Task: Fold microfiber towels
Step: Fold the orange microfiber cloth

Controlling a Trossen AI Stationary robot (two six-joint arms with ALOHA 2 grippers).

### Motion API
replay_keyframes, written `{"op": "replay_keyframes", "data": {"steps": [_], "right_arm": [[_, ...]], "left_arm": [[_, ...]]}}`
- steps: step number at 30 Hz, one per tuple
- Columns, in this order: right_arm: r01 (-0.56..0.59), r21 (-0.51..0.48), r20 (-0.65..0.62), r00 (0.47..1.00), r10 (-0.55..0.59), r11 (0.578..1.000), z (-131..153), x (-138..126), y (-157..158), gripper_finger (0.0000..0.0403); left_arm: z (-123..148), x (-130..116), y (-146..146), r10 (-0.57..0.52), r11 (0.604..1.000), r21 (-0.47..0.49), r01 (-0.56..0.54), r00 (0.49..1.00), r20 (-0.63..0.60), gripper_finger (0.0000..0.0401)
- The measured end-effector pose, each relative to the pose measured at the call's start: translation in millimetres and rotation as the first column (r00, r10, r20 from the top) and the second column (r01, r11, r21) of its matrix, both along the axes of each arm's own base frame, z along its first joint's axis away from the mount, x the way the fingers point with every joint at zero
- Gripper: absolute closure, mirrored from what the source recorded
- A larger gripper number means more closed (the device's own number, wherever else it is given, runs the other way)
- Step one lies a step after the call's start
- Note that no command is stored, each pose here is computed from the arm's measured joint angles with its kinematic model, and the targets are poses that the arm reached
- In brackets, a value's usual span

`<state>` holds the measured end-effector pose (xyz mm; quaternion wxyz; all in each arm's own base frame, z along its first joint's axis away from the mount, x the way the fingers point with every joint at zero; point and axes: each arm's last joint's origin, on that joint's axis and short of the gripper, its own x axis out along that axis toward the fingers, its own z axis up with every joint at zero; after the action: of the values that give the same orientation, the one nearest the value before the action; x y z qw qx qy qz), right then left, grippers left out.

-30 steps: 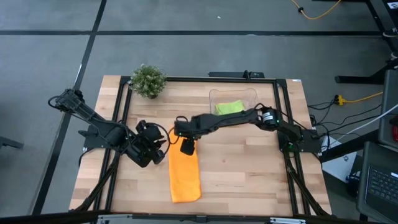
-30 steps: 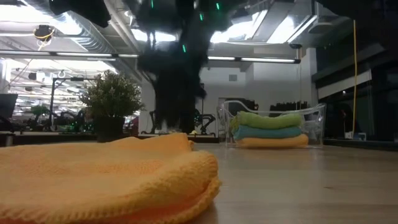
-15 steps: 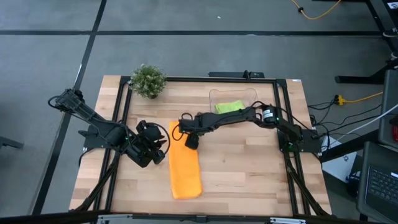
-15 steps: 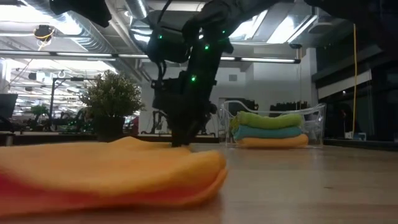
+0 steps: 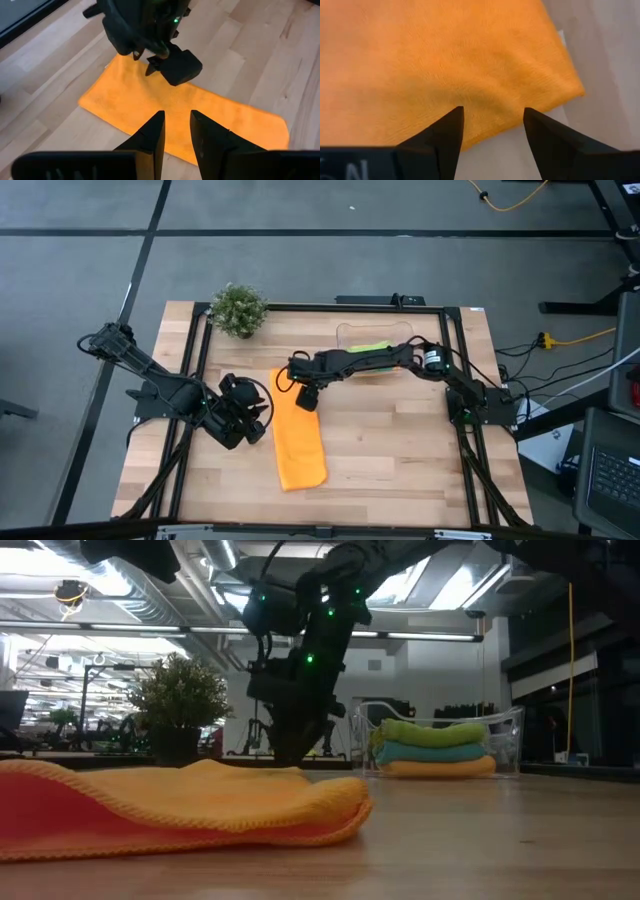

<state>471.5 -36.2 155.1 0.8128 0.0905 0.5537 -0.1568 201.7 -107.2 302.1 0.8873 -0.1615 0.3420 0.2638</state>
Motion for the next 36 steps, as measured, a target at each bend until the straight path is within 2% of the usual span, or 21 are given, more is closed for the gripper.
{"op": "replay_keyframes", "data": {"steps": [5,7,9,12,17,20,26,30,33,36], "right_arm": [[-0.024,-0.018,0.057,0.998,0.025,1.000,14.8,1.3,3.3,0.0194],[-0.066,-0.023,0.110,0.992,0.068,0.998,17.5,6.3,5.1,0.0194],[-0.116,-0.009,0.152,0.981,0.116,0.993,17.3,11.0,7.8,0.0194],[-0.124,0.005,0.236,0.964,0.119,0.992,13.8,20.8,15.8,0.0194],[-0.176,-0.053,0.422,0.888,0.182,0.983,21.1,38.2,30.0,0.0194],[-0.175,-0.065,0.489,0.853,0.184,0.982,25.7,42.9,31.1,0.0194],[-0.169,-0.048,0.476,0.862,0.172,0.984,17.7,40.1,39.4,0.0194],[-0.181,-0.001,0.401,0.901,0.167,0.983,8.0,25.8,55.9,0.0194],[-0.184,-0.072,0.384,0.902,0.198,0.980,20.8,12.7,69.9,0.0194],[-0.157,-0.148,0.349,0.915,0.200,0.977,18.6,-1.9,80.7,0.0194]], "left_arm": [[0.0,0.0,0.0,0.000,1.000,0.000,0.000,1.000,0.000,0.0318],[0.0,0.1,-0.1,0.000,1.000,0.000,0.000,1.000,0.001,0.0318],[0.1,0.1,0.0,0.001,1.000,0.001,-0.001,1.000,0.002,0.0318],[0.2,0.3,-0.2,0.001,1.000,-0.001,-0.001,1.000,0.004,0.0318],[0.2,0.3,-0.2,0.000,1.000,-0.002,0.000,1.000,0.004,0.0318],[0.2,0.2,-0.3,-0.001,1.000,-0.002,0.001,1.000,0.004,0.0318],[-0.1,-0.1,-0.2,-0.006,1.000,0.006,0.006,1.000,-0.003,0.0318],[-0.3,-0.7,0.3,-0.006,1.000,0.010,0.006,1.000,-0.010,0.0318],[-0.4,-0.9,0.5,-0.006,1.000,0.012,0.006,1.000,-0.013,0.0318],[-0.6,-1.0,0.7,-0.006,1.000,0.014,0.006,1.000,-0.017,0.0318]]}}
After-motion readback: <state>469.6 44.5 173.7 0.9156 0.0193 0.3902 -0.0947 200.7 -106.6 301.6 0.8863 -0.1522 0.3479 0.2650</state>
